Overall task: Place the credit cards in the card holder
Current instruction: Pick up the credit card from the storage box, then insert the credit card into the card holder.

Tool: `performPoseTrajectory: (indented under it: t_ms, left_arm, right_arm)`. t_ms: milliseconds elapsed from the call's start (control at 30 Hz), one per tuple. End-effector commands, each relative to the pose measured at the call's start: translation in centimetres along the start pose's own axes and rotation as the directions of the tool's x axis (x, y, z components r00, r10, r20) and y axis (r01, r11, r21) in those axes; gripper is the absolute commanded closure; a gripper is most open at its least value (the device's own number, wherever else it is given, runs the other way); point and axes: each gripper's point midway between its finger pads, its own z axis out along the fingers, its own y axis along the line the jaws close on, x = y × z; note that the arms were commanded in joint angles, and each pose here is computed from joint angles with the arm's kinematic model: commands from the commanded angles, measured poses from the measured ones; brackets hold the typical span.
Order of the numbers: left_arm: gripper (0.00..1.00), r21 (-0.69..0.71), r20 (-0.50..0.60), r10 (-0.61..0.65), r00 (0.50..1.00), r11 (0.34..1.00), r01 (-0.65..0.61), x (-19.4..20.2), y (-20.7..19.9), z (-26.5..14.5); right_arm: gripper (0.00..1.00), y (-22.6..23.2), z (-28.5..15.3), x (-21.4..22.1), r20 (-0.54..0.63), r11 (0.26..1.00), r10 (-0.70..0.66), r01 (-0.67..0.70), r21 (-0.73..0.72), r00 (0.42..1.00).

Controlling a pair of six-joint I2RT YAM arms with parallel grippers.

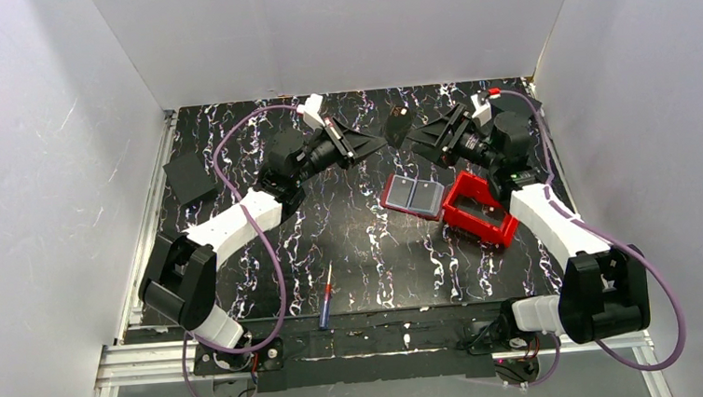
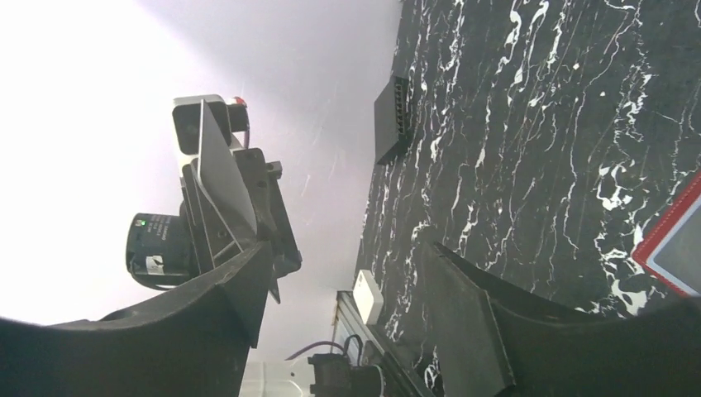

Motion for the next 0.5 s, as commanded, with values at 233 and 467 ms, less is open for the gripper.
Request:
performPoseTrajectory:
  t_ms: [233,467]
  left_arm:
    - [1.0,0.042,0.1,-0.034,0.994,0.999,0.03,-1.9,-2.2,-1.0]
    - [1.0,0.07,0.02,-0.062,0.998,0.996,0.061,-0.7,-2.1,-0.2]
  right_arm:
    - [0.13,3.5,-1.5,0.3,0.064,0.989,-0.088,0.095,-0.109,0.994]
    - [0.24,5.4,0.0,-0.5,0.043,0.981,-0.061,0.068,-0.182,0.997]
